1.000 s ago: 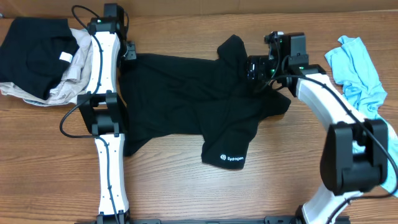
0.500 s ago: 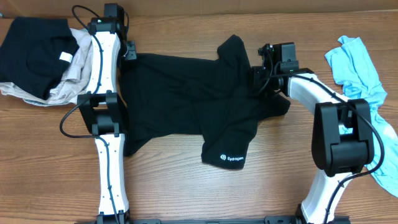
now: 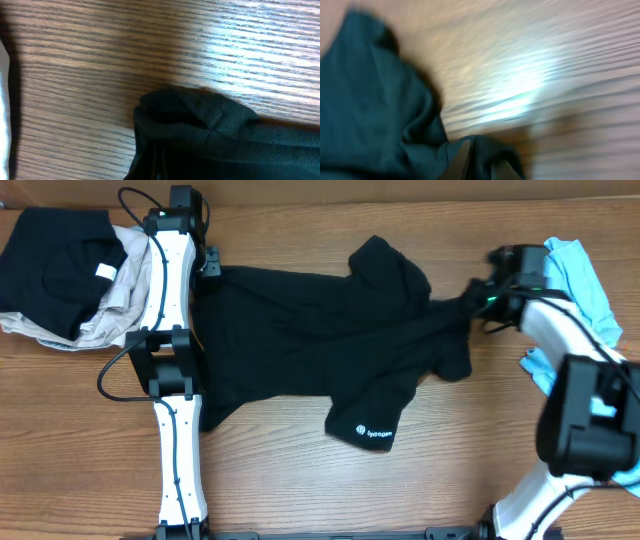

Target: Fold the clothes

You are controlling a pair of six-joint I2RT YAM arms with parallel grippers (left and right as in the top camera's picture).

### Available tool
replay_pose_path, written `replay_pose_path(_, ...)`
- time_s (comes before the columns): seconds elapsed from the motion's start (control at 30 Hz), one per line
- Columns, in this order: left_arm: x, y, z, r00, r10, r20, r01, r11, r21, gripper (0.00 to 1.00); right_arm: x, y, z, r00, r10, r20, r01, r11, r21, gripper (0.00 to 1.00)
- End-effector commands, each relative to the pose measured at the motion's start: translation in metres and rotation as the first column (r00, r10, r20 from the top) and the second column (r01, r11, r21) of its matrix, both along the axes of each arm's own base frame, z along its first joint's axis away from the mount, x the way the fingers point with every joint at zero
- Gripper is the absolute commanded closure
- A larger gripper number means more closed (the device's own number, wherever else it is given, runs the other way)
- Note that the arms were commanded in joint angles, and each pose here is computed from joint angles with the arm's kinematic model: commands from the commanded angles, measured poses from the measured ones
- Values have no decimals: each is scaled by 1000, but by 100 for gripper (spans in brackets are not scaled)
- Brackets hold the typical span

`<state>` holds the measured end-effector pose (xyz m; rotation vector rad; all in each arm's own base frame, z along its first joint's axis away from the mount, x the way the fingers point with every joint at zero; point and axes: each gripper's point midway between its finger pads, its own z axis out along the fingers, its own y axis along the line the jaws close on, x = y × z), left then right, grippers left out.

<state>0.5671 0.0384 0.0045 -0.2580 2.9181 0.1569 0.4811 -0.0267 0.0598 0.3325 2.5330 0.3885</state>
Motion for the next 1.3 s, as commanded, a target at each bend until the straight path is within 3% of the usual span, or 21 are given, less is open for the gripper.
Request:
replay_pose_path(0.0, -10, -15, -36, 998, -12, -70, 10, 999, -33, 96, -1, -25, 22, 996, -79, 33, 78, 997, 10, 88)
replay_pose_path(0.17, -10, -12, -36, 998, -8, -70, 6, 999, -32, 96, -9, -46, 17, 991, -136, 4, 136, 991, 17, 85)
replay_pose_path(0.23, -11, -12, -34, 997, -8, -75, 5, 999, -35, 92, -10, -50, 17, 987, -158, -3, 158, 987, 36, 70)
replay_pose_path(0.27, -13, -12, -33, 997, -8, -79, 6, 999, -36, 81, -11, -48, 19, 988, -153, -2, 153, 987, 48, 58)
replay_pose_path(0.3, -15, -12, -29, 996, -8, -84, 5, 999, -36, 64, -12, -45, 22, 990, -140, -2, 140, 988, 70, 39)
replay_pose_path(0.33, -16, -12, -23, 996, -8, -84, 5, 999, -36, 41, -12, -41, 27, 992, -129, 2, 128, 988, 87, 35)
replay_pose_path(0.4, -16, -12, -5, 998, -8, -69, 5, 999, -36, 16, -12, -38, 45, 993, -118, 23, 116, 988, 99, 32)
replay_pose_path(0.47, -14, -11, 25, 1000, -5, -28, 4, 999, -35, 0, -14, -36, 71, 992, -113, 56, 107, 989, 102, 31)
replay_pose_path(0.63, -20, -17, 143, 987, 14, 161, -2, 997, -75, 0, -36, -21, 169, 980, -83, 184, 62, 991, 115, 28)
replay_pose_path(0.87, -68, -44, 295, 912, -26, 409, 89, 987, -136, 0, -109, 8, 276, 939, -55, 339, 13, 992, 127, 18)
replay_pose_path(1.1, -124, -82, 395, 796, -109, 596, 219, 969, -115, 0, -184, 28, 292, 953, -61, 296, 21, 991, 136, 17)
replay_pose_path(1.27, -165, -121, 413, 779, -223, 586, 333, 939, -86, 0, -224, 39, 274, 983, -67, 172, 40, 986, 159, 17)
